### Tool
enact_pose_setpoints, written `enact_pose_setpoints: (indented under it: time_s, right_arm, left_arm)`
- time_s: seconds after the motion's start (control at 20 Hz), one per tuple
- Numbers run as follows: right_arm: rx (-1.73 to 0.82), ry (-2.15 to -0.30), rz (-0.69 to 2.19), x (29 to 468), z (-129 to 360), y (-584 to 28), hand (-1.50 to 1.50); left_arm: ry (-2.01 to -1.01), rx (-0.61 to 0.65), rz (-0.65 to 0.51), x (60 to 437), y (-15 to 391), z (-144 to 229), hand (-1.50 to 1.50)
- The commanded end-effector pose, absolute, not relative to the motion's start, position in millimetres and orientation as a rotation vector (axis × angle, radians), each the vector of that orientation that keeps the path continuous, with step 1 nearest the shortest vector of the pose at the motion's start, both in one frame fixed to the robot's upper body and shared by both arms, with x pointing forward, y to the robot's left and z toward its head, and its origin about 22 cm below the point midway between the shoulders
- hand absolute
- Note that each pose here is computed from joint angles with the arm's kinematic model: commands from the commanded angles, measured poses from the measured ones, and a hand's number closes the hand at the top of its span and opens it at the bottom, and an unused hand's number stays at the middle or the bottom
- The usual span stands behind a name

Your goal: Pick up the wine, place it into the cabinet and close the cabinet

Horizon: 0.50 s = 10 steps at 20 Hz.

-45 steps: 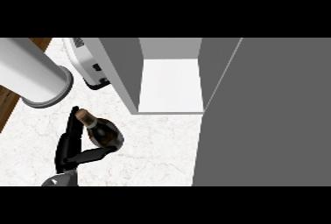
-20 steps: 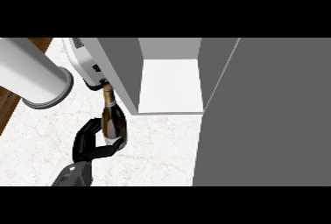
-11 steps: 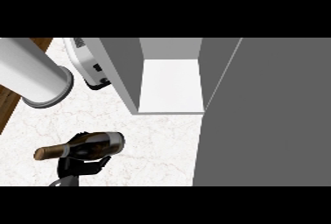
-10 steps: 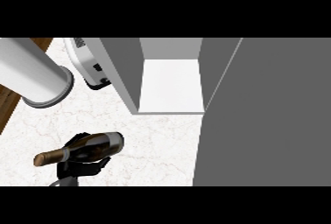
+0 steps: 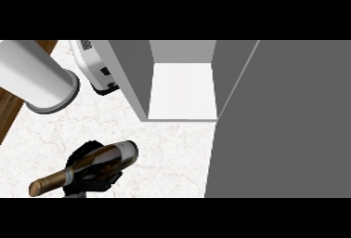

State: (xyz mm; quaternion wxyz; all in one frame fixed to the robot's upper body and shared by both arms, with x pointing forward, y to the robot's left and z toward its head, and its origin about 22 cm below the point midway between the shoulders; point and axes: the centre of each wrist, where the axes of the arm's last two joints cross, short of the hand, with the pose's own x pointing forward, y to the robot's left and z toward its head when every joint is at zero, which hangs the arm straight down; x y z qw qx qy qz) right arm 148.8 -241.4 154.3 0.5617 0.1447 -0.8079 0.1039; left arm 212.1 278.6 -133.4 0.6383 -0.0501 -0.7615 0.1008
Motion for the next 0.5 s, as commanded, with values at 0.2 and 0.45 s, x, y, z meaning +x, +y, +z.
enact_pose_setpoints:
  time_s: [0.2, 0.45]
  right_arm:
    - [0.347, -1.943, 0.225, 128.5, 173.1, -241.8, -1.5]
    - [0.328, -1.949, 0.25, 129.6, 172.3, -247.5, -1.5]
  left_arm:
    - [-1.757, -0.152, 0.218, 194.0, 249.2, -70.1, 1.5]
    - [-1.761, -0.148, 0.234, 193.4, 222.8, -42.5, 1.5]
